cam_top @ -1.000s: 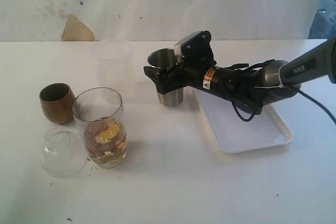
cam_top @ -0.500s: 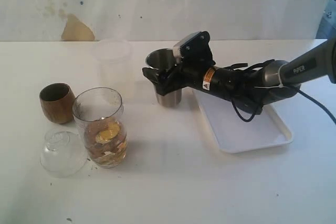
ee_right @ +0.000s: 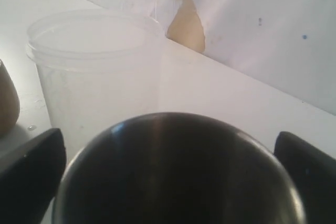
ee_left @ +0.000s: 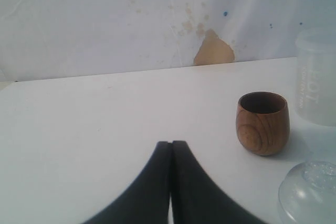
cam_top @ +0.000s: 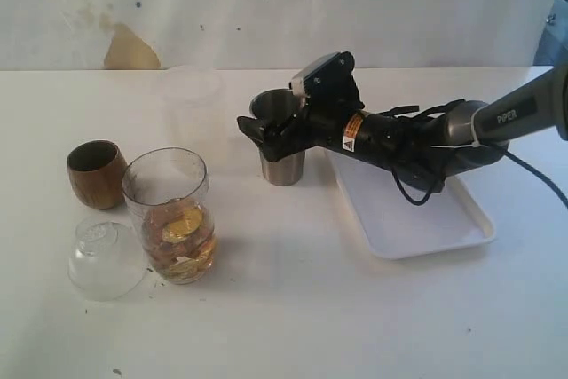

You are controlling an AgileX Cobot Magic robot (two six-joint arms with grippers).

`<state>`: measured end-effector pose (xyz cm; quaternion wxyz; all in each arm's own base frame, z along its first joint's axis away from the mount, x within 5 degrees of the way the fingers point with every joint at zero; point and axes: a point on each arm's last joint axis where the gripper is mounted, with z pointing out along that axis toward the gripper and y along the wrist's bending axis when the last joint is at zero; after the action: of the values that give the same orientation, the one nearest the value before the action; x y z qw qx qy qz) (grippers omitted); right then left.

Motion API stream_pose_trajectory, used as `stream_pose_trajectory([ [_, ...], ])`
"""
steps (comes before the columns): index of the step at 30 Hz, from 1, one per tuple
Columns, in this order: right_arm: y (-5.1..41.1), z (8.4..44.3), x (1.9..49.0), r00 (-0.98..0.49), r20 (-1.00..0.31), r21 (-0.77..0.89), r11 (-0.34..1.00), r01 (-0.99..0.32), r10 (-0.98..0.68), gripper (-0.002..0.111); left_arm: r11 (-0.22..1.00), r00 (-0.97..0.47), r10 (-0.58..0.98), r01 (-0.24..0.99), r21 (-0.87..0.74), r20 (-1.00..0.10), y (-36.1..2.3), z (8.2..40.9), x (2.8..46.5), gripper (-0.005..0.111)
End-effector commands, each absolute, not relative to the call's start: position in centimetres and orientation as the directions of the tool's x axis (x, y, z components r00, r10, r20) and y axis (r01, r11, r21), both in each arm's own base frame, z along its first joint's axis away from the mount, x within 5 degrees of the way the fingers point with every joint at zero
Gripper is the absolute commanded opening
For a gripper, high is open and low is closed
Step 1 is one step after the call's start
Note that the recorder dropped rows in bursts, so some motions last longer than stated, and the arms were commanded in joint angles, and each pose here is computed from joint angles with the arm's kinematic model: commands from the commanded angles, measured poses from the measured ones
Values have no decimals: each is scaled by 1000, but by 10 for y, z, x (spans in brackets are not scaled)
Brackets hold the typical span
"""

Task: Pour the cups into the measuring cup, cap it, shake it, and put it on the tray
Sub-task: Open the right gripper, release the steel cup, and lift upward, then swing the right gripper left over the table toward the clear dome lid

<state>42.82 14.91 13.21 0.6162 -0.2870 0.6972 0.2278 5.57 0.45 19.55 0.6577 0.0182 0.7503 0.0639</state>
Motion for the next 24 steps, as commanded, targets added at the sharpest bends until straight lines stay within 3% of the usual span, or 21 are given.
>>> stream_pose_trajectory([
  [1,147,146,429,-36,-994,-55,732,-679,-108,103,990,-124,118,-61,126,-985,5,195,56,0],
  [14,147,195,422,62,-994,-106,716,-690,-88,103,990,-124,118,-61,126,-985,5,195,56,0],
  [24,149,277,392,131,-991,-108,640,-761,-11,103,990,-124,118,-61,126,-985,5,195,56,0],
])
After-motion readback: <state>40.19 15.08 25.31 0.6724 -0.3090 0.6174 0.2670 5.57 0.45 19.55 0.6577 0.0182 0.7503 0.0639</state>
